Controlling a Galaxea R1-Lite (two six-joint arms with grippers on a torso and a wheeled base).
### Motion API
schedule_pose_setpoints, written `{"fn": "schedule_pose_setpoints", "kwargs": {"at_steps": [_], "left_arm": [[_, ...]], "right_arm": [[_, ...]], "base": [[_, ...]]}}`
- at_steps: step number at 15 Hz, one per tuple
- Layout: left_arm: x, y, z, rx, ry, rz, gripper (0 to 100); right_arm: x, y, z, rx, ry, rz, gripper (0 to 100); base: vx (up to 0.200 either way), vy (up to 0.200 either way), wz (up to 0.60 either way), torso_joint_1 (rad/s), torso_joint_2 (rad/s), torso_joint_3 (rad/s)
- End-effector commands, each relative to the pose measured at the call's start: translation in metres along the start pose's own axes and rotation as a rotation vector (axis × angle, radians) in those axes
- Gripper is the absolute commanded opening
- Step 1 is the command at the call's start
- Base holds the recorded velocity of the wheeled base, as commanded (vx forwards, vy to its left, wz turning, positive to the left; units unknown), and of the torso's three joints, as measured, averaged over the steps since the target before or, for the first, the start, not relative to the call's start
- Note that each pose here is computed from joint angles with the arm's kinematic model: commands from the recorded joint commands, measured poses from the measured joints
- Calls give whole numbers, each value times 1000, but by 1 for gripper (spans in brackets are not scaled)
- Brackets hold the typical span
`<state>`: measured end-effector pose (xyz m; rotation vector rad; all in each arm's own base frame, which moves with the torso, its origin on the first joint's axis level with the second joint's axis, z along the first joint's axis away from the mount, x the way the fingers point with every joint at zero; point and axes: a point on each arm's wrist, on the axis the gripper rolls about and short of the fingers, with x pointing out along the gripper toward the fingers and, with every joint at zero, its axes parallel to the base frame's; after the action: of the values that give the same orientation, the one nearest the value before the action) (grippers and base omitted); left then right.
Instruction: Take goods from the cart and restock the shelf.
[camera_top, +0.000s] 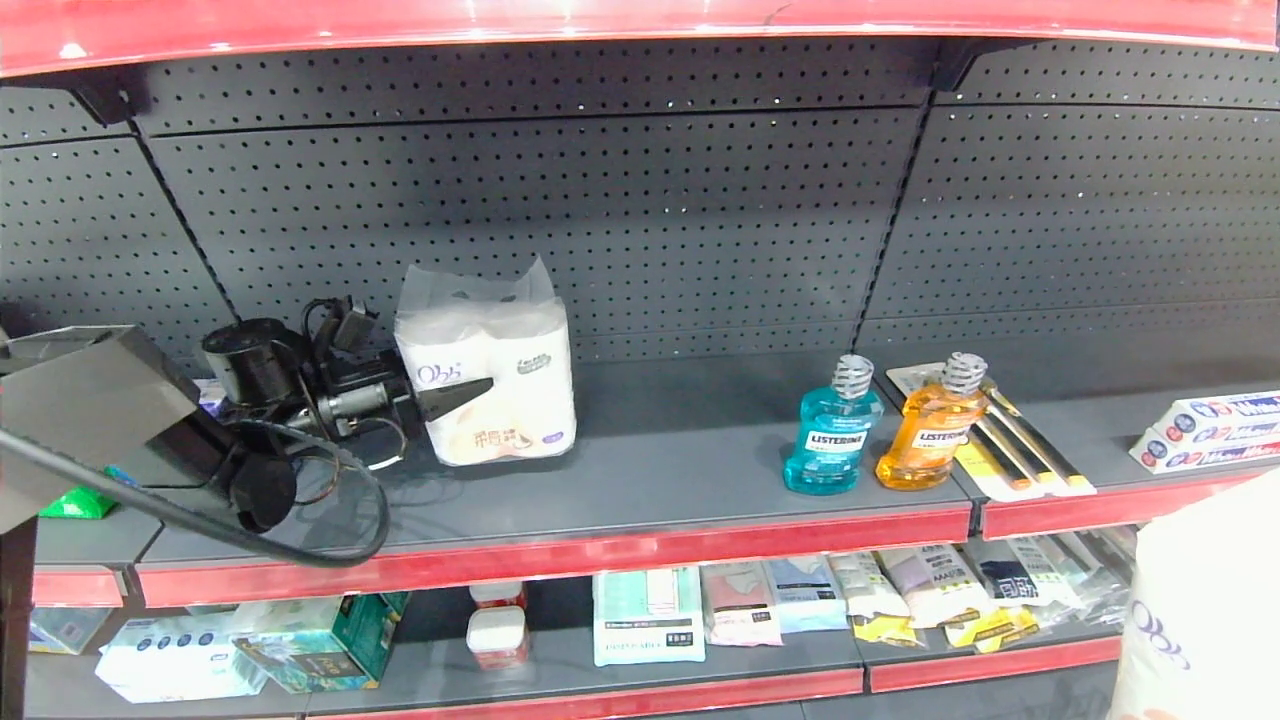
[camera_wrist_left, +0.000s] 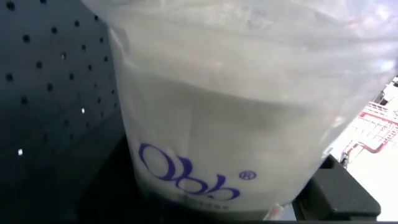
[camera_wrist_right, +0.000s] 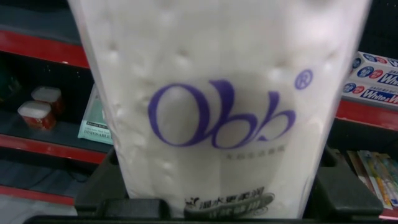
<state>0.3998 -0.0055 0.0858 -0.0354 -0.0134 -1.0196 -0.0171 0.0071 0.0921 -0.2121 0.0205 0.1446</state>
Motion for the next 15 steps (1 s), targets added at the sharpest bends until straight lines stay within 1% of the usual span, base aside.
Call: {"fn": "schedule_pose_setpoints", "kwargs": {"at_steps": [1, 2, 4, 5, 6, 7, 8, 9, 11, 12, 13, 14, 15], "left_arm": [[-11, -12, 1, -21, 9, 5, 0], [-15, -17, 1, -19, 8, -4, 0], [-23, -20, -1, -14, 4, -20, 0], [-27, -24, -3, -19, -3, -25, 0], [-28, -24, -3, -21, -5, -24, 0], [-34, -26, -5, -44, -10, -24, 0], [-37, -26, -6, -54, -4, -34, 0], [-42, -25, -7, -53, 2, -58, 0], [-45, -24, -6, -48, 4, -72, 0], [-45, -24, -7, -42, 5, -72, 0], [-45, -24, -9, -27, 7, -76, 0], [-46, -26, -12, -19, 13, -96, 0], [-47, -28, -16, -17, 20, -105, 0]], "right_arm": [[0, 0, 1, -1, -3, -1, 0], [0, 0, 0, -1, 0, 0, 0], [0, 0, 0, 0, 2, 0, 0], [0, 0, 0, -1, -1, -2, 0], [0, 0, 0, -1, -1, -3, 0], [0, 0, 0, -1, 0, -5, 0], [0, 0, 0, -1, 1, -5, 0], [0, 0, 0, -1, 0, -5, 0], [0, 0, 1, -1, 0, -5, 0], [0, 0, 0, -1, 0, -5, 0], [0, 0, 0, -1, 0, -5, 0], [0, 0, 0, -1, 0, -5, 0], [0, 0, 0, -1, 1, -5, 0]], "base": [[0, 0, 0, 0, 0, 0], [0, 0, 0, 0, 0, 0], [0, 0, 0, 0, 0, 0], [0, 0, 0, 0, 0, 0], [0, 0, 0, 0, 0, 0], [0, 0, 0, 0, 0, 0], [0, 0, 0, 0, 0, 0], [0, 0, 0, 0, 0, 0], [0, 0, 0, 0, 0, 0], [0, 0, 0, 0, 0, 0], [0, 0, 0, 0, 0, 0], [0, 0, 0, 0, 0, 0], [0, 0, 0, 0, 0, 0]]}}
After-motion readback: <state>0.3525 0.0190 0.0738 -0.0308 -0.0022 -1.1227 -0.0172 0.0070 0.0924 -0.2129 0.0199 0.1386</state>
